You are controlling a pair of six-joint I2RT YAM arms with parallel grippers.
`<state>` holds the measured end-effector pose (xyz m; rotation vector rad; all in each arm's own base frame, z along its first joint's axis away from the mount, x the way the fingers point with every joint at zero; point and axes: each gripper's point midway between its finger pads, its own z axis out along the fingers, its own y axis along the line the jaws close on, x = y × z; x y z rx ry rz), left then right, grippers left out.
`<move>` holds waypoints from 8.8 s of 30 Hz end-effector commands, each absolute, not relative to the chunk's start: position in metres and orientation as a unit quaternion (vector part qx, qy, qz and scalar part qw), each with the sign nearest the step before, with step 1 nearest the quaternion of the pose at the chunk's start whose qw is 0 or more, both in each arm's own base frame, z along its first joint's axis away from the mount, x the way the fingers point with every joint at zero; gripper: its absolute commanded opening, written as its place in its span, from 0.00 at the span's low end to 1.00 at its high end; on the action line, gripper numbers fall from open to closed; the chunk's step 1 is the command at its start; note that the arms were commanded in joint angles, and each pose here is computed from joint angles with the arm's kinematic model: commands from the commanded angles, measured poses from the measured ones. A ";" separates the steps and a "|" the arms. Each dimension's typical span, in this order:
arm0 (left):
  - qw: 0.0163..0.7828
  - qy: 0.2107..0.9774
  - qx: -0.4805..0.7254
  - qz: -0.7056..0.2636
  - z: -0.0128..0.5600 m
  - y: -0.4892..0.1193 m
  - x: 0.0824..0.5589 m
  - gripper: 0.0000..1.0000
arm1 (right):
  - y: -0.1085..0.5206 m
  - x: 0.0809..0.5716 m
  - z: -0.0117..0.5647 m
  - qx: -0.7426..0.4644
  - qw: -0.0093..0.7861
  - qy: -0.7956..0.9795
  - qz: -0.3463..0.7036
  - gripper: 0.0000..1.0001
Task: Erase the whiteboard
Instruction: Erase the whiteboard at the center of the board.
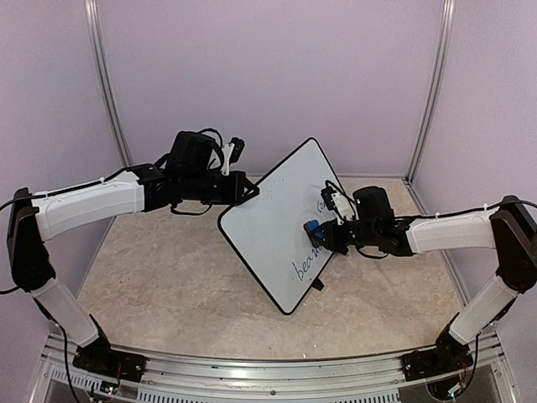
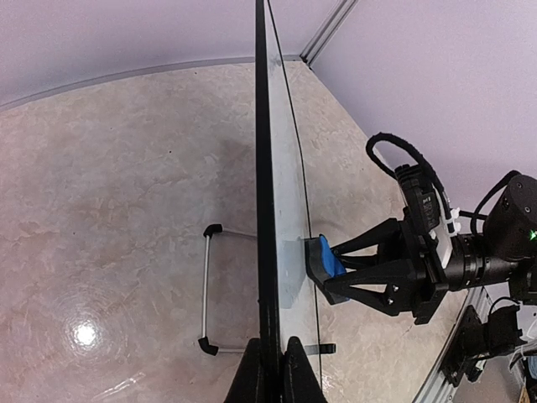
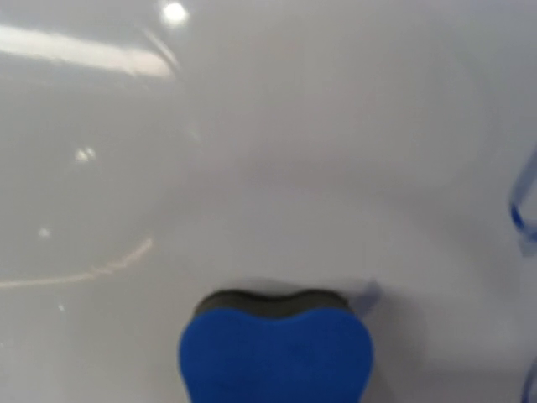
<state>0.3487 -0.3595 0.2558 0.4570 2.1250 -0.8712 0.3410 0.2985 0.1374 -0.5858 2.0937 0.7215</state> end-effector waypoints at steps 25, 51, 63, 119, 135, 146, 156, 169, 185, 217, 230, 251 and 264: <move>0.422 0.800 0.241 -0.352 0.278 -0.376 0.335 0.00 | 0.273 0.386 0.129 -0.192 0.412 0.852 0.258 0.30; 0.414 0.804 0.239 -0.352 0.271 -0.377 0.338 0.00 | 0.276 0.327 0.095 -0.205 0.339 0.853 0.340 0.30; 0.405 0.803 0.254 -0.355 0.272 -0.382 0.335 0.00 | 0.259 0.347 0.151 -0.208 0.416 0.841 0.277 0.30; 0.407 0.757 0.236 -0.454 0.313 -0.369 0.359 0.00 | 0.112 0.403 0.073 0.159 0.412 0.883 0.159 0.30; 0.412 0.753 0.239 -0.454 0.318 -0.367 0.358 0.00 | 0.177 0.383 0.040 0.163 0.381 0.889 0.192 0.30; 0.407 0.756 0.261 -0.440 0.315 -0.362 0.351 0.00 | 0.225 0.335 0.047 0.115 0.357 0.897 0.233 0.29; 0.371 0.776 0.322 -0.395 0.303 -0.359 0.323 0.00 | 0.233 0.314 0.066 0.096 0.364 0.892 0.249 0.29; 0.367 0.777 0.333 -0.389 0.295 -0.354 0.326 0.00 | 0.250 0.321 0.150 -0.084 0.493 0.846 0.186 0.31; 0.355 0.777 0.335 -0.397 0.274 -0.362 0.324 0.00 | 0.281 0.385 0.195 -0.181 0.524 0.780 0.289 0.30; 0.360 0.772 0.332 -0.405 0.282 -0.364 0.320 0.00 | 0.268 0.316 0.091 -0.163 0.387 0.866 0.272 0.29; 0.363 0.772 0.331 -0.403 0.283 -0.364 0.321 0.00 | 0.262 0.304 0.087 -0.173 0.373 0.871 0.269 0.29; 0.357 0.775 0.332 -0.402 0.277 -0.367 0.320 0.00 | 0.248 0.368 0.187 -0.171 0.481 0.824 0.245 0.30; 0.355 0.776 0.332 -0.402 0.276 -0.368 0.320 0.00 | 0.234 0.333 0.106 -0.149 0.402 0.867 0.255 0.29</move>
